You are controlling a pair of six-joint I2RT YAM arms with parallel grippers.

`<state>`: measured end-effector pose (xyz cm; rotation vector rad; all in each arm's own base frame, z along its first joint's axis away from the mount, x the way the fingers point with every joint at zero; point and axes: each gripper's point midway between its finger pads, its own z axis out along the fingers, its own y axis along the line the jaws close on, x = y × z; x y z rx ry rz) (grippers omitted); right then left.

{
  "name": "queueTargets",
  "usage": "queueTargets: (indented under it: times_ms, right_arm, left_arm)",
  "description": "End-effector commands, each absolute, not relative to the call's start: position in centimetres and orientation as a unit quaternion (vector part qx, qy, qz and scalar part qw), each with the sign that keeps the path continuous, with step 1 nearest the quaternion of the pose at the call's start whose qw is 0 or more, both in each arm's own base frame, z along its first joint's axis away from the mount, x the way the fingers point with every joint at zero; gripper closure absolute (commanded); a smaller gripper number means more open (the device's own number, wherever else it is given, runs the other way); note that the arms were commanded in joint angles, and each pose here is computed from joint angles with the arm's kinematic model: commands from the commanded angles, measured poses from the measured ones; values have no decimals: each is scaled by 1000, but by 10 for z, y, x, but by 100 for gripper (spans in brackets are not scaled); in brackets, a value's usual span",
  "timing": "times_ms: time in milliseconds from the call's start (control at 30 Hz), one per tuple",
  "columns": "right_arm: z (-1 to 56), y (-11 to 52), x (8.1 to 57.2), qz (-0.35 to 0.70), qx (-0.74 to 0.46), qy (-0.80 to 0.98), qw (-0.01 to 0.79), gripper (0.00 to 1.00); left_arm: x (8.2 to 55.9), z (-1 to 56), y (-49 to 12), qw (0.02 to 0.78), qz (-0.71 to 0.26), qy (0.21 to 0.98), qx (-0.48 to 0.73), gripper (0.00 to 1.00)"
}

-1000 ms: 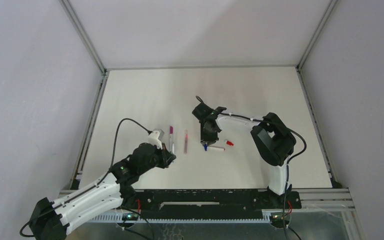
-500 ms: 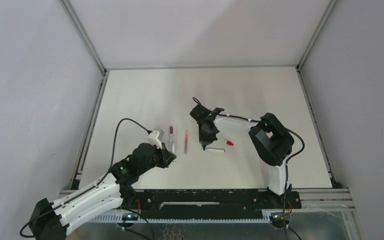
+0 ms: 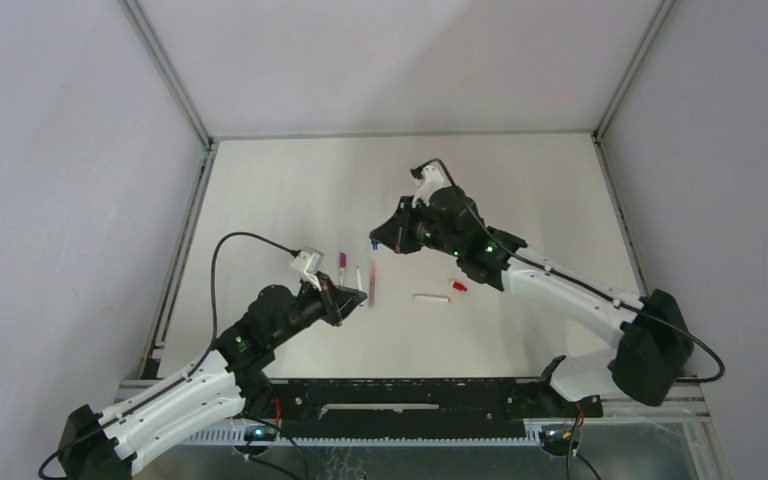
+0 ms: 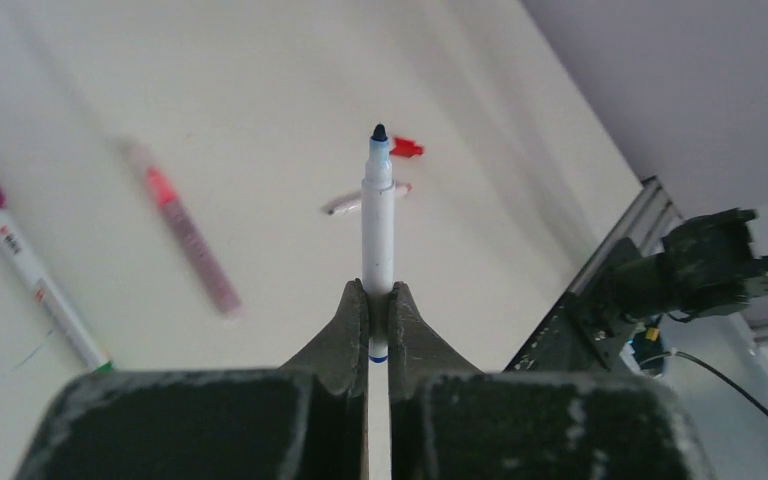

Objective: Insert the pens into the pen caps

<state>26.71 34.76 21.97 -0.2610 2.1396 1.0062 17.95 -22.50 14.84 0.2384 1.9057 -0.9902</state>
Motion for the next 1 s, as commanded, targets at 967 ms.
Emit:
queueTargets:
  times_ms: [967]
  right_arm:
    - [269, 363, 223, 487, -182, 750, 409, 100]
  left_arm:
    - [166, 199, -257, 494, -485, 702, 168, 100]
